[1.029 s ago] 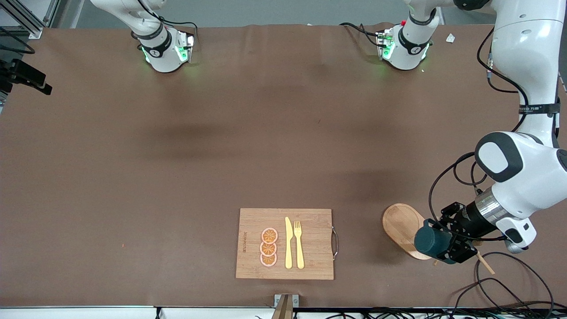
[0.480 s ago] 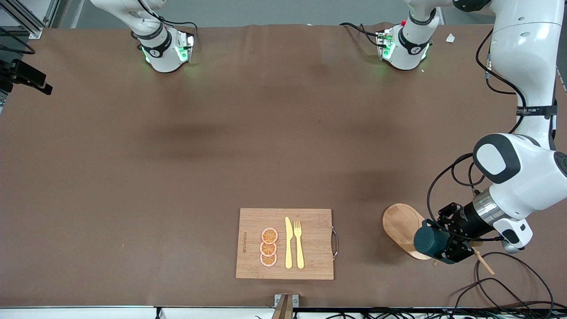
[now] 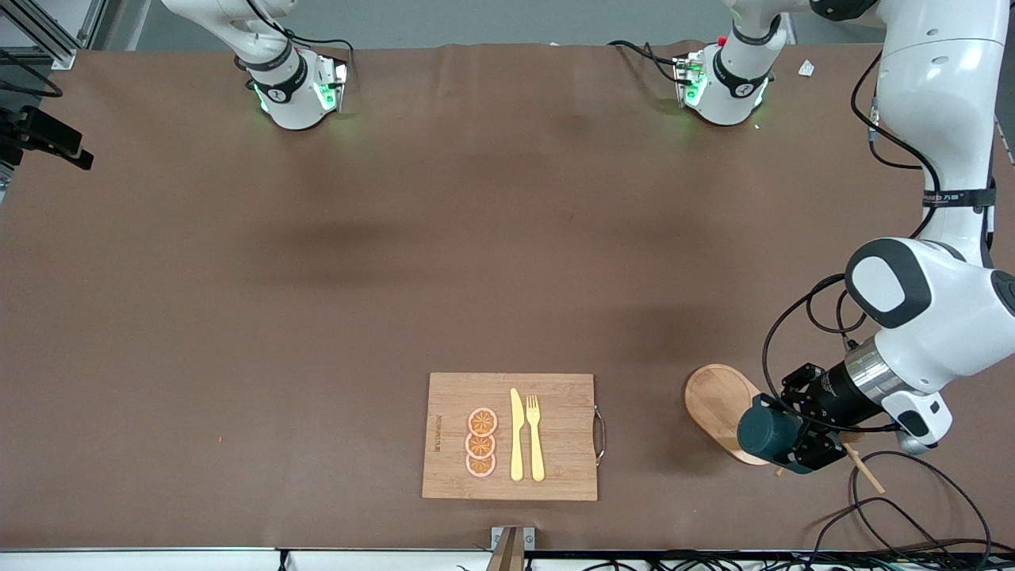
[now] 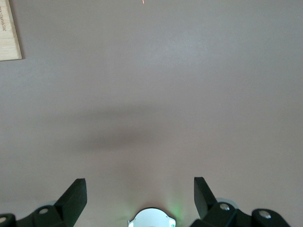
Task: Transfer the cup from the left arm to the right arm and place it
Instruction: 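Lift the teal mug off the mug tree with the left gripper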
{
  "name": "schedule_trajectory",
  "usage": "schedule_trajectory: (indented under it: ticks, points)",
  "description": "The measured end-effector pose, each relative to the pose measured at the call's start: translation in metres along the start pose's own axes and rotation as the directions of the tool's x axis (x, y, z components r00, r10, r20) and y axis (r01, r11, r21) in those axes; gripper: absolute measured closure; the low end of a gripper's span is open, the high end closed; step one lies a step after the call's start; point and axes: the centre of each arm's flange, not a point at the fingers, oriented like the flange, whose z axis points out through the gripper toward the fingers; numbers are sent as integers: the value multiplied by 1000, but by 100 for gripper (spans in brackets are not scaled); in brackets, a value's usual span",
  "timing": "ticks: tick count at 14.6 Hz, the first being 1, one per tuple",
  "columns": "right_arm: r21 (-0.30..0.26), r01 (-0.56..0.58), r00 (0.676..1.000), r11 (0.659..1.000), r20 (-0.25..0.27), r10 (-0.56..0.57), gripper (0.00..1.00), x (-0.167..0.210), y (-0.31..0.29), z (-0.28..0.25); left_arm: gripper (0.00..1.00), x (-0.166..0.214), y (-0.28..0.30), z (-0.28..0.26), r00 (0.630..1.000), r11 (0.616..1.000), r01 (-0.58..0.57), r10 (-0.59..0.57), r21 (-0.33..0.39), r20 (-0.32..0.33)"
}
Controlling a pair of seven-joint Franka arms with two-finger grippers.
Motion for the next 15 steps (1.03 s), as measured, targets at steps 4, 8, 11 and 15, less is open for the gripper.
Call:
schedule_trajectory:
  ticks: [4,8,11,15]
  points:
    - [0,0,1000,1000,0,0,0,0,0,0,14,-15,7,-9,1000,1000,-11,11,-10,16]
    - [0,0,1000,1000,0,0,0,0,0,0,14,-35,10,-20,999,1000,-7,6,14,45]
    - [0,0,1000,1000,0,0,0,0,0,0,14,-69,14,-25,998,999,4,-6,34,69]
    - [0,0,1000,1000,-1,0,0,0,0,0,14,-139,17,-17,997,998,-9,4,65,71]
